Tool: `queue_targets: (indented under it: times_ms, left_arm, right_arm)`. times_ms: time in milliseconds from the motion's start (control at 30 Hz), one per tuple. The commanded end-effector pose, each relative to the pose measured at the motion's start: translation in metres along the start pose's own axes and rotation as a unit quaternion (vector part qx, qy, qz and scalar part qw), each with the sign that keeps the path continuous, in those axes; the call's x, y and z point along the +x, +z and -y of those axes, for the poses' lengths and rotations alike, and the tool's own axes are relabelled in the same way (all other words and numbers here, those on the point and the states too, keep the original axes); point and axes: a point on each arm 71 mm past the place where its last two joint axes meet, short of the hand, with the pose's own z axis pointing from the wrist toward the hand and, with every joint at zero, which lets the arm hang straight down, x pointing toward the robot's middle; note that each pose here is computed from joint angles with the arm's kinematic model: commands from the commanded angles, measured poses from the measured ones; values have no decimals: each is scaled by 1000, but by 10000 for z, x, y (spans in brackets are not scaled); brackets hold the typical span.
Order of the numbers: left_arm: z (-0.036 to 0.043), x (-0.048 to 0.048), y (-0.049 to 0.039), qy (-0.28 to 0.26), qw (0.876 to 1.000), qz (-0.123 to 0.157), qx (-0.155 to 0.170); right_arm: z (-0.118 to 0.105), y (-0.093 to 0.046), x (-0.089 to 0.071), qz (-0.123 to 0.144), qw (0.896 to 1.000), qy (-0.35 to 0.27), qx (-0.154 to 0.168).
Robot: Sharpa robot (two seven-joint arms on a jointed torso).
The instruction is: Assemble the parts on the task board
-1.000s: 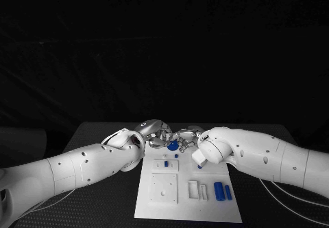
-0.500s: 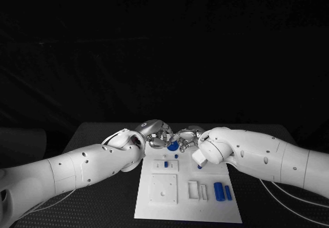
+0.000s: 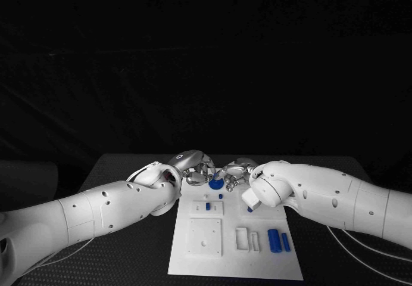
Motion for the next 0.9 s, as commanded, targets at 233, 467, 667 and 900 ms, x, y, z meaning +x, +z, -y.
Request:
queue_targets:
  times_ms: [233, 467, 667, 900]
  left_arm:
    - [2, 8, -4, -2, 1000, -4, -2]
    - [-34, -2, -20, -3, 1000, -5, -7]
    - [-177, -41, -62, -61, 997, -2, -42]
    - [-361, -110, -114, -247, 965, 0, -92]
  right_arm:
    - [-8, 0, -93, 22, 1000, -4, -21]
    - [4, -6, -126, 16, 1000, -12, -23]
    - [12, -18, -119, -28, 997, -64, -29]
    - [7, -28, -153, -35, 990, -129, -51]
